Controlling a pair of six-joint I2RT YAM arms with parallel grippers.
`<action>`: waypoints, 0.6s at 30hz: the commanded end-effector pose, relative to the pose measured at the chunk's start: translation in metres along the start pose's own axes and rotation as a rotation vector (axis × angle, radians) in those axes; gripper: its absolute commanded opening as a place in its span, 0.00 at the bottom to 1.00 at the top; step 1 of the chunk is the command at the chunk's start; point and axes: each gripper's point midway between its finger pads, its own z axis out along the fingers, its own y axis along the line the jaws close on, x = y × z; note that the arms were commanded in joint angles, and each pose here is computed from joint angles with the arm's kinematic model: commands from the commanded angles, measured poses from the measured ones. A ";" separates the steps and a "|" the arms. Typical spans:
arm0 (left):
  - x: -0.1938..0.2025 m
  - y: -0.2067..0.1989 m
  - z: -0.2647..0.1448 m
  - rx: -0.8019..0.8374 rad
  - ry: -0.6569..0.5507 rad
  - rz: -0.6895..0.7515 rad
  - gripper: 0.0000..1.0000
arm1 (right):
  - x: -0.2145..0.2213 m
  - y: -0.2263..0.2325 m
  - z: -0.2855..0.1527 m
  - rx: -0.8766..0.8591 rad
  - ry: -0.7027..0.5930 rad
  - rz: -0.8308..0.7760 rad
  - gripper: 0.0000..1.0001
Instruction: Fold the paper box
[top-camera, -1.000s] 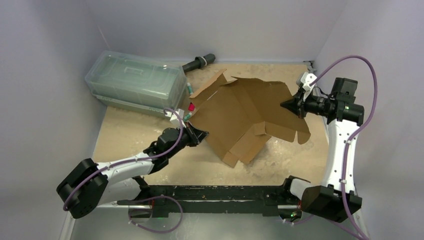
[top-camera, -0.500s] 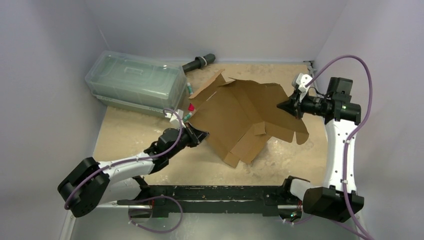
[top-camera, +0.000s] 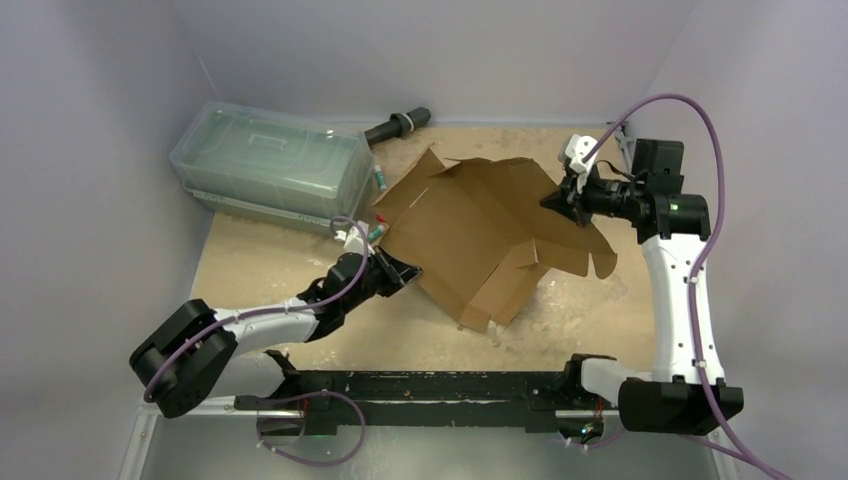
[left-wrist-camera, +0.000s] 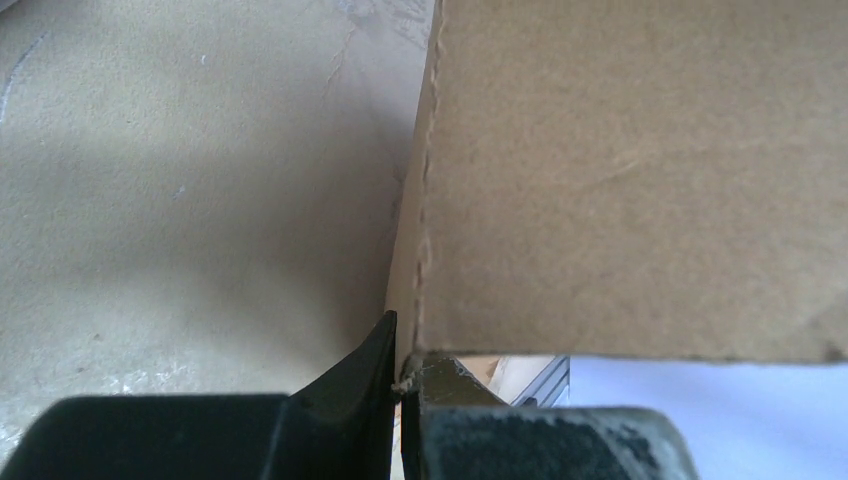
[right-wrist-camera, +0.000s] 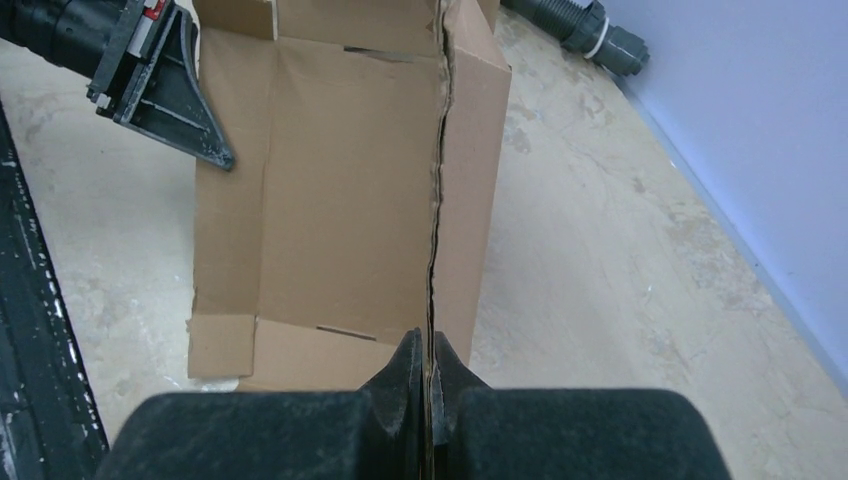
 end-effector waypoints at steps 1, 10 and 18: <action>-0.004 -0.024 0.011 0.037 0.010 -0.079 0.00 | -0.026 -0.006 -0.003 0.060 -0.020 -0.056 0.00; 0.006 0.000 0.029 -0.066 0.038 -0.150 0.00 | -0.018 0.007 0.006 0.071 0.025 -0.055 0.00; 0.014 -0.003 0.043 -0.041 0.110 -0.119 0.13 | -0.005 0.011 0.016 0.045 0.050 -0.036 0.00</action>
